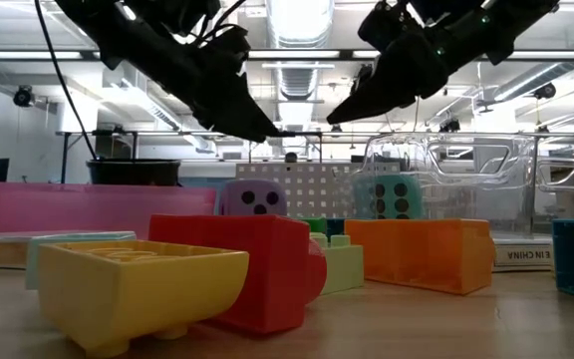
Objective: Pick & Place Toys
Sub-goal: Put the purple dice into the left transparent bin
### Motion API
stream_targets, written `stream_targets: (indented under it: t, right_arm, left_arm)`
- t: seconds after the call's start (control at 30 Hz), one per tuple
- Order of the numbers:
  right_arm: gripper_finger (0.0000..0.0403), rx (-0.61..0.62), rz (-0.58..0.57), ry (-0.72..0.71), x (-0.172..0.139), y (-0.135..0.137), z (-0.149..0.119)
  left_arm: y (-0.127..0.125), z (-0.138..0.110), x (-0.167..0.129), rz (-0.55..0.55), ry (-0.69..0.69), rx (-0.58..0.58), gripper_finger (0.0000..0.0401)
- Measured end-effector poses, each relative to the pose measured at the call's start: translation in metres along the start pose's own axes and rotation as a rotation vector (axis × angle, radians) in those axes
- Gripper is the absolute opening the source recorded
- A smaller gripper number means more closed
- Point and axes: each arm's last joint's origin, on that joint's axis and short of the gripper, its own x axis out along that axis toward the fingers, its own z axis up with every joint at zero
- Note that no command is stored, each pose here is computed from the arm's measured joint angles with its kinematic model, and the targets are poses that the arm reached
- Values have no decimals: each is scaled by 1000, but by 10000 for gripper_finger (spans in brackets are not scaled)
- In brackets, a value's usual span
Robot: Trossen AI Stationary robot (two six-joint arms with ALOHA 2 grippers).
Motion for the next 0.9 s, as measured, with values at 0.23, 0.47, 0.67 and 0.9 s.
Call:
stream_targets:
  t: [0.23, 0.47, 0.67, 0.9]
  right_arm:
    - [378, -6, -1, -7, -1, 0, 1]
    - [378, -6, -1, -15, -1, 0, 2]
    - [378, -10, 0, -17, -1, 0, 2]
    - [378, -10, 0, -18, -1, 0, 2]
  left_arm:
    - [2, -1, 0, 58, 10, -12, 386]
    - [10, -4, 1, 177, 35, -31, 386]
    - [17, -7, 2, 175, 69, -52, 386]
    - [20, -15, 4, 137, 99, -79, 386]
